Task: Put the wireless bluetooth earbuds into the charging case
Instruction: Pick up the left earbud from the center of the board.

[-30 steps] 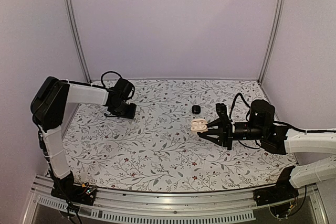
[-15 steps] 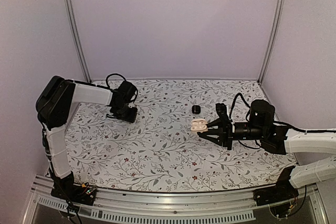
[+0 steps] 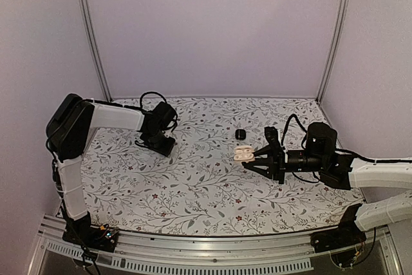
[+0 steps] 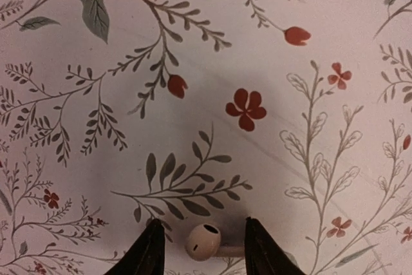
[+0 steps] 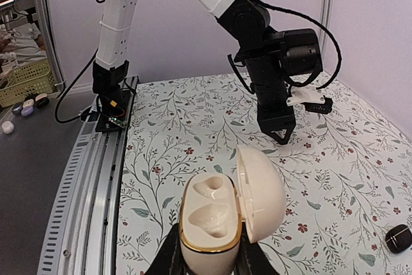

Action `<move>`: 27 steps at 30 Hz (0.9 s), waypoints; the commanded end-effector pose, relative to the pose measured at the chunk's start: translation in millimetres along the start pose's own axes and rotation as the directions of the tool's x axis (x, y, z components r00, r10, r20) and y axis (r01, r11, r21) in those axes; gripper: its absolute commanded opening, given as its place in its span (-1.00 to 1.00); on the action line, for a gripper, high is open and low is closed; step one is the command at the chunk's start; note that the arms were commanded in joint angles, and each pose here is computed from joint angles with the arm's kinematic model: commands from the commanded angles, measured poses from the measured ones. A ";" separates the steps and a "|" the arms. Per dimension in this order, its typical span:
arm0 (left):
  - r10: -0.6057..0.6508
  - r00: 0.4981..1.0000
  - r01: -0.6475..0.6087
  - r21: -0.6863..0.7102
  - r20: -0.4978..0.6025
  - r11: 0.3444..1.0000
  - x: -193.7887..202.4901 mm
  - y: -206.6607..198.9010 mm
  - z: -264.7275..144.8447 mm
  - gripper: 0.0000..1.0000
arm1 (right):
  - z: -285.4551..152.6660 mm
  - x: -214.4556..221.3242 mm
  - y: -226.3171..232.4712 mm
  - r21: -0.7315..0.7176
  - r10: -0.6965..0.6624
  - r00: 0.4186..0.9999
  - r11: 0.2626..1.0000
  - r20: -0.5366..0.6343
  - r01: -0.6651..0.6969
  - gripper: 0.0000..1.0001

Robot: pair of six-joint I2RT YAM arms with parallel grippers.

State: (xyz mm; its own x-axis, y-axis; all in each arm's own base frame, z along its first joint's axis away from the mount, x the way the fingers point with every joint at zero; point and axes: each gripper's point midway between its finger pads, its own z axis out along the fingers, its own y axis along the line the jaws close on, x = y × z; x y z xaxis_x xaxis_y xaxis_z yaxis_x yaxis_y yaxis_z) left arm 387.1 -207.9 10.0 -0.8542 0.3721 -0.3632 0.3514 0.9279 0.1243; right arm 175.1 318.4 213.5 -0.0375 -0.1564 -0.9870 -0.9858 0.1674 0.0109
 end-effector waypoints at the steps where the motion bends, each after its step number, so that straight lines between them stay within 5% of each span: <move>1: 0.048 0.995 -0.050 -0.021 -0.089 0.999 26.8 2.1 -6.7 -0.16 | -0.5 0.0 0.8 0.007 -0.012 1.000 1.000 0.004 0.012 -1.00; 10: 0.030 0.995 -0.036 -0.067 -0.094 0.997 35.0 14.8 -13.4 -0.20 | -2.6 -2.6 1.4 0.011 -0.018 1.000 1.000 0.012 0.018 -1.00; 18: 0.019 0.999 -0.018 0.039 -0.034 0.999 7.3 2.7 -26.3 -0.21 | -0.8 -2.5 3.2 -0.008 -0.008 1.000 1.000 0.005 0.008 -1.00; 27: 0.088 0.983 -0.078 0.067 -0.163 0.995 6.0 1.8 -28.2 -0.19 | 0.3 -2.7 3.0 -0.011 -0.005 1.000 1.000 0.001 0.005 -1.00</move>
State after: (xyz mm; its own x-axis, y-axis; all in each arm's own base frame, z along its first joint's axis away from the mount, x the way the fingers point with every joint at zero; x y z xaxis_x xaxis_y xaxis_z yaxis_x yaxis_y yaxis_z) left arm 383.7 -211.7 42.3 -0.8567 0.4179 -0.3023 0.4070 0.9078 0.1015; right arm 175.8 317.9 211.1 -0.0452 -0.1648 -0.9853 -0.9847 0.1738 0.0161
